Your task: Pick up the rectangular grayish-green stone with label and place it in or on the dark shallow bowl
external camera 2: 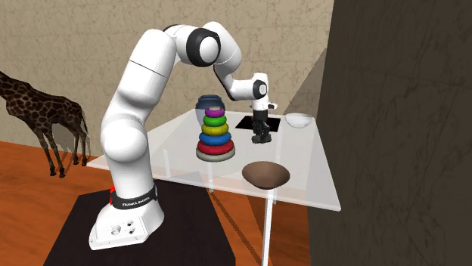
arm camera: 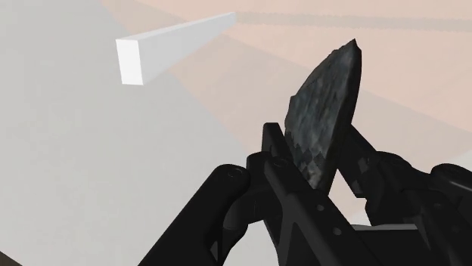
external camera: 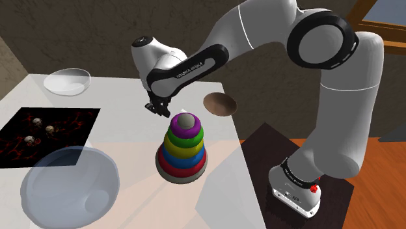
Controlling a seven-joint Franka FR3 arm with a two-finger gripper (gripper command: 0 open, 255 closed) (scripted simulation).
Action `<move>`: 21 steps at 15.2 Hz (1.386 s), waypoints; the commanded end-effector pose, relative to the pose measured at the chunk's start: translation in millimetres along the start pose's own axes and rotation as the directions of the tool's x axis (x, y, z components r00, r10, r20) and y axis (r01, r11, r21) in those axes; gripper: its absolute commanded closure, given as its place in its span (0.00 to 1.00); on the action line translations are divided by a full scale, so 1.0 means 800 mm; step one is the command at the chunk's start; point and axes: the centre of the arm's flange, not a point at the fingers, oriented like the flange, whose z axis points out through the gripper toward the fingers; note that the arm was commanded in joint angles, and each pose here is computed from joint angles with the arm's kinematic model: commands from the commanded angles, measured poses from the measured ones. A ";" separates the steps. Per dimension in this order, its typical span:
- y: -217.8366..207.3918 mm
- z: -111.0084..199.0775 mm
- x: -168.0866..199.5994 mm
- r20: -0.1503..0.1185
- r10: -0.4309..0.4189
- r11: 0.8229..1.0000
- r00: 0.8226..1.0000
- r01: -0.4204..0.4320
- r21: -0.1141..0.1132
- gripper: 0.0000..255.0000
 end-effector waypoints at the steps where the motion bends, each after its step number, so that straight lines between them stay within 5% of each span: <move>1: 0.000 -0.015 0.000 0.000 0.000 1.000 1.000 0.000 0.000 1.00; 14: 0.013 -0.098 -0.003 0.000 0.000 1.000 1.000 0.000 0.000 1.00; 21: 0.108 -0.079 -0.065 0.000 0.000 1.000 1.000 0.000 0.000 1.00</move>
